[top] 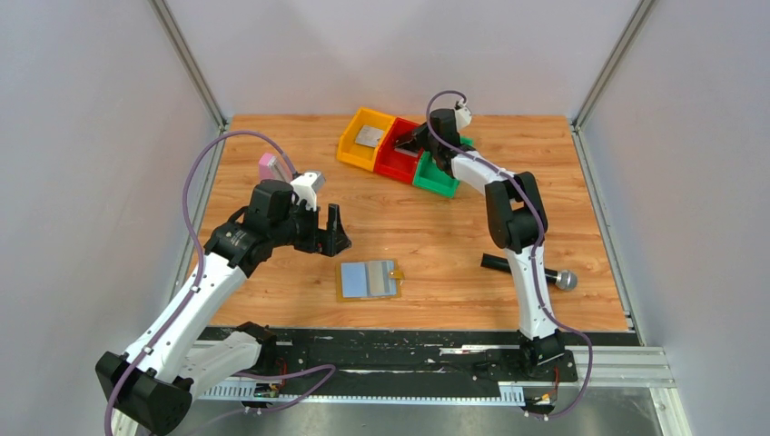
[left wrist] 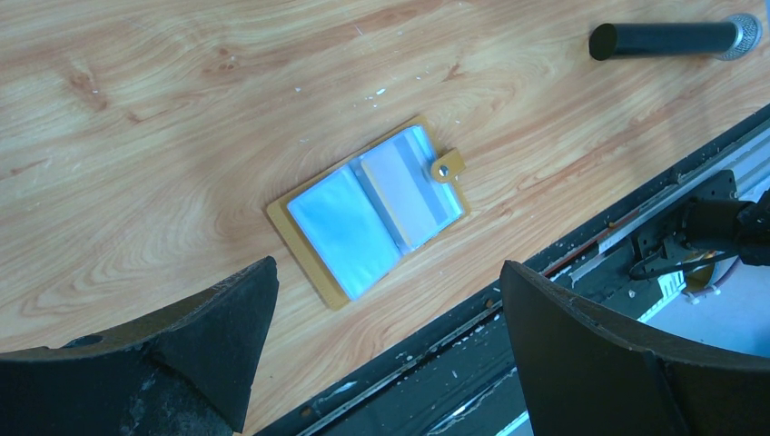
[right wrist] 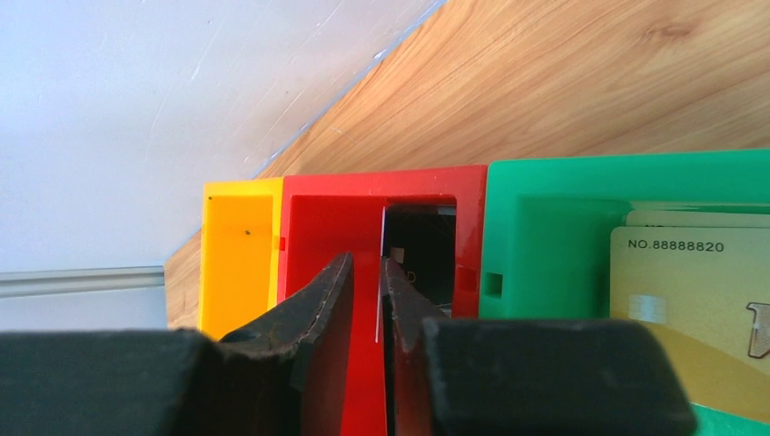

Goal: Take the credit cards out of the card holder
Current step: Place the credit card in the storage box.

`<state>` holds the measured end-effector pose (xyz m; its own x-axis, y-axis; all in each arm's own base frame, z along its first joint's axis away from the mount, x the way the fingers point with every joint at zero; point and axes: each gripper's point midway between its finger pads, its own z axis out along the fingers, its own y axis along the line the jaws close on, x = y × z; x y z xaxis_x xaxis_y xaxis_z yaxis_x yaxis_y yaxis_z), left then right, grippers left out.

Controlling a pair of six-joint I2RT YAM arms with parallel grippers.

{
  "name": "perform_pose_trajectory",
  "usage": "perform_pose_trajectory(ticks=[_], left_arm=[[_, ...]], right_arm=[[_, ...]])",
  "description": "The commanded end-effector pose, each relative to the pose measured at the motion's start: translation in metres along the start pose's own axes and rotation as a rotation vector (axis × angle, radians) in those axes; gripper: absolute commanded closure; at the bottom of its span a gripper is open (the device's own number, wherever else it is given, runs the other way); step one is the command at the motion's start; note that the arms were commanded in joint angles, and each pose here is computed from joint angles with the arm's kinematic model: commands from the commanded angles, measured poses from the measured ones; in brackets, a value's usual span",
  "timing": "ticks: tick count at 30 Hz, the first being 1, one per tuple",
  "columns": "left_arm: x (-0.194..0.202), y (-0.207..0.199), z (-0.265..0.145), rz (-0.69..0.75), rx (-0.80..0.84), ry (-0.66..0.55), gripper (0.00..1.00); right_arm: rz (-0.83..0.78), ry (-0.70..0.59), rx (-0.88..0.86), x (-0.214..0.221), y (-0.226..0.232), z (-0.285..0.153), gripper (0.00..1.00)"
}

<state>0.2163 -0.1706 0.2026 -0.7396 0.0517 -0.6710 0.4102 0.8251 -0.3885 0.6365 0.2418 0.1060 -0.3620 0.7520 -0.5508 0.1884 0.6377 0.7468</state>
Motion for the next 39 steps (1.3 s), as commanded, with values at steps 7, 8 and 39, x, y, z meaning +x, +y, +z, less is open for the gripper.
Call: perform_pose_trajectory(ticks=[7, 8, 39], left_arm=[[-0.013, -0.002, -0.006, 0.028, -0.006, -0.038, 0.0], [-0.013, -0.002, -0.006, 0.027, -0.008, -0.037, 0.0], [0.036, 0.001, 0.048, -0.251, 0.072, 0.059, 0.16]], right_arm=[[-0.093, -0.121, -0.072, -0.057, 0.049, -0.012, 0.8], [-0.104, -0.125, -0.077, -0.06, 0.054, -0.015, 0.8], [-0.366, 0.598, -0.225, 0.157, 0.03, -0.296, 0.69]])
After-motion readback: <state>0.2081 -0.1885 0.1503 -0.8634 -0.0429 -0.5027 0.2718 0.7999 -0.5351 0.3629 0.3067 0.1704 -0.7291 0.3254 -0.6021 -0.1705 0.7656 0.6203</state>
